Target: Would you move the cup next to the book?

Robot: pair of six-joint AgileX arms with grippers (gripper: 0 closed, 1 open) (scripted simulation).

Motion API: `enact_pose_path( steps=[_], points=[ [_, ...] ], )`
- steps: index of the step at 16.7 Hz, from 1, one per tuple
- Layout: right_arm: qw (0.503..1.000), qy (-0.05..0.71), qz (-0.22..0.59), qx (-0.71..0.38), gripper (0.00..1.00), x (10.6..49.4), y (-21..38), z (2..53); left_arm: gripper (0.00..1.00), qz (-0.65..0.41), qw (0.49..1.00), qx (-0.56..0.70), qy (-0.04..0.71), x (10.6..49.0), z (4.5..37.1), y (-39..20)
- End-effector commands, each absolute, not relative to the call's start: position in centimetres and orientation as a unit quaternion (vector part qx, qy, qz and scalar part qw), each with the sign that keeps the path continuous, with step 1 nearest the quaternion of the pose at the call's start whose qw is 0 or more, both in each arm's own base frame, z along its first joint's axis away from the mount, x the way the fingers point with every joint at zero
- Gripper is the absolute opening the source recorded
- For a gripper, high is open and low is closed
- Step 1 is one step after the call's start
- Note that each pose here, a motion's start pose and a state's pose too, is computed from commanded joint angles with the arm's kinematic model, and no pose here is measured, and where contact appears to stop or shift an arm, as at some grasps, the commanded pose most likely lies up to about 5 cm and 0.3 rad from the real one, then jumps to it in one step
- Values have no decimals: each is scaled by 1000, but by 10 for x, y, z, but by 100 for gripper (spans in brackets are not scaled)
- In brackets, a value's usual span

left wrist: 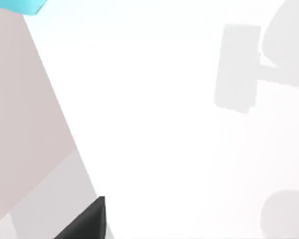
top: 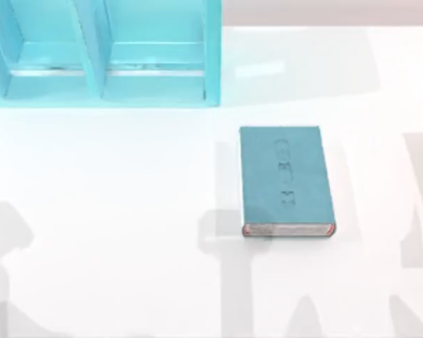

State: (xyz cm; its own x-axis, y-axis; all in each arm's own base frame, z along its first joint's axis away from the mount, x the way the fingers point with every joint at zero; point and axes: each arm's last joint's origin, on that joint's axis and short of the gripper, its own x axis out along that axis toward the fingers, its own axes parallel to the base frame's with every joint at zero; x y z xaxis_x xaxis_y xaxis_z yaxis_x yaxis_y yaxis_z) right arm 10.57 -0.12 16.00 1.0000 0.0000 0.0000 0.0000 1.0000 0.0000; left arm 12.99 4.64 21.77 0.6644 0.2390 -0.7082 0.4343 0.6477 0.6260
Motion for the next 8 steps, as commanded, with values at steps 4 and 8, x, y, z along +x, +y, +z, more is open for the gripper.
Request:
enact_pose_path(
  steps=[4,8],
  points=[
    [1000,0,0,0,100,106,-1,160,100,-202,683,493,499,143,233,74],
    [1000,0,0,0,100,106,-1,160,100,-356,576,517,524,154,243,103]
  ],
)
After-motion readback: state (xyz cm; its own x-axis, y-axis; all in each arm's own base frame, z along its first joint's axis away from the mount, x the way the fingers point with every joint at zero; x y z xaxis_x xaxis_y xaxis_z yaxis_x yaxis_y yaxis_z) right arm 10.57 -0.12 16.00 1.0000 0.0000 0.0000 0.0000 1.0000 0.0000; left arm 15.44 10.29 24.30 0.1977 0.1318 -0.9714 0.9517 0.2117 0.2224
